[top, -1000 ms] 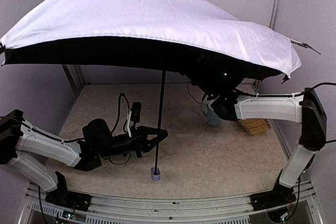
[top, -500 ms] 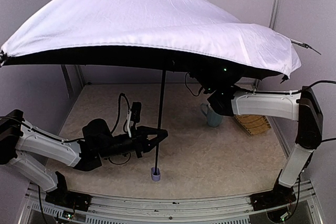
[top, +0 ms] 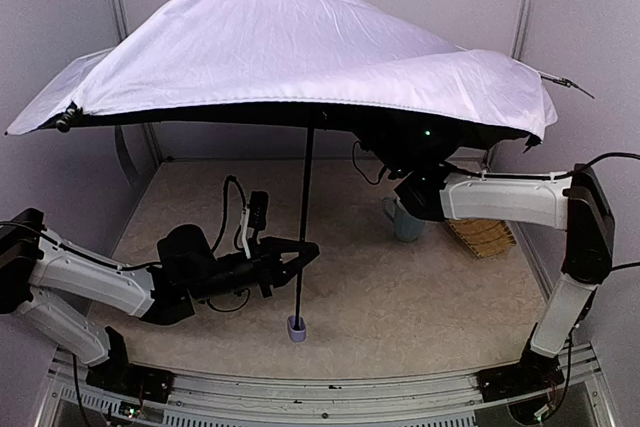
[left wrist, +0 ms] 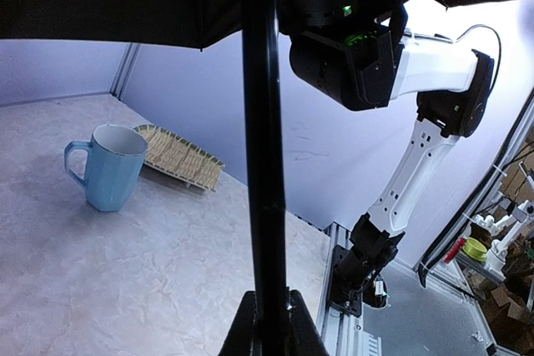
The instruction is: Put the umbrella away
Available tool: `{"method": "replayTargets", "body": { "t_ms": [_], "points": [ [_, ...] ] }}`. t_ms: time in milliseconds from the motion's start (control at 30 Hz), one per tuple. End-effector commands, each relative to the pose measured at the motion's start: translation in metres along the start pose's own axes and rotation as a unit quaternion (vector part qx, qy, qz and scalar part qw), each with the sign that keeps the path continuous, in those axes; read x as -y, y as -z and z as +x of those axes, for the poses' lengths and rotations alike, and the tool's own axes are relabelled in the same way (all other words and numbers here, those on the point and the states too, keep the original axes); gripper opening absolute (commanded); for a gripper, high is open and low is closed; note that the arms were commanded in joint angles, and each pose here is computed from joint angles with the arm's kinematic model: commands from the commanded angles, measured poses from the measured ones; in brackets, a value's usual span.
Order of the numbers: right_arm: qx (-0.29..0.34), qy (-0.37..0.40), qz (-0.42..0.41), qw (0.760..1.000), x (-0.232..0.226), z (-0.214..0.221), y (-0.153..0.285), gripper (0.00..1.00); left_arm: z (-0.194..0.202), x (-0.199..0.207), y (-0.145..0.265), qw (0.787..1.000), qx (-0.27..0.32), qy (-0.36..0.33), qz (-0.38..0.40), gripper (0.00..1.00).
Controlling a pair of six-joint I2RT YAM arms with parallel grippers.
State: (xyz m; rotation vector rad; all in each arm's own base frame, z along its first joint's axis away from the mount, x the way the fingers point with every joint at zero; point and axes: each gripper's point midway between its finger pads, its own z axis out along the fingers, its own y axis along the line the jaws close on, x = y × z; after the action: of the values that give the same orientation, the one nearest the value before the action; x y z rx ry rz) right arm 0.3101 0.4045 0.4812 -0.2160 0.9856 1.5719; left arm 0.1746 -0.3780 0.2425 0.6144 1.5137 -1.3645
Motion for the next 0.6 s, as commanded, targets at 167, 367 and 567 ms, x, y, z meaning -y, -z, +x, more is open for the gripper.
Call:
{"method": "replayTargets", "body": {
  "t_ms": [167, 367, 567],
  "points": [
    [0.004, 0.018, 0.020, 1.000, 0.010, -0.013, 0.003, 0.31, -0.035, 0.026, 0.001, 0.997, 0.052, -0.047, 0.032, 0.00],
    [-0.010, 0.142, 0.126, 0.982, 0.020, -0.005, 0.015, 0.54, -0.047, -0.009, -0.002, 0.992, 0.051, -0.056, -0.101, 0.00],
    [-0.029, 0.252, 0.194, 0.947, 0.023, 0.010, 0.027, 0.56, -0.052, -0.018, -0.008, 0.980, 0.039, -0.089, -0.175, 0.00]
  ]
}}
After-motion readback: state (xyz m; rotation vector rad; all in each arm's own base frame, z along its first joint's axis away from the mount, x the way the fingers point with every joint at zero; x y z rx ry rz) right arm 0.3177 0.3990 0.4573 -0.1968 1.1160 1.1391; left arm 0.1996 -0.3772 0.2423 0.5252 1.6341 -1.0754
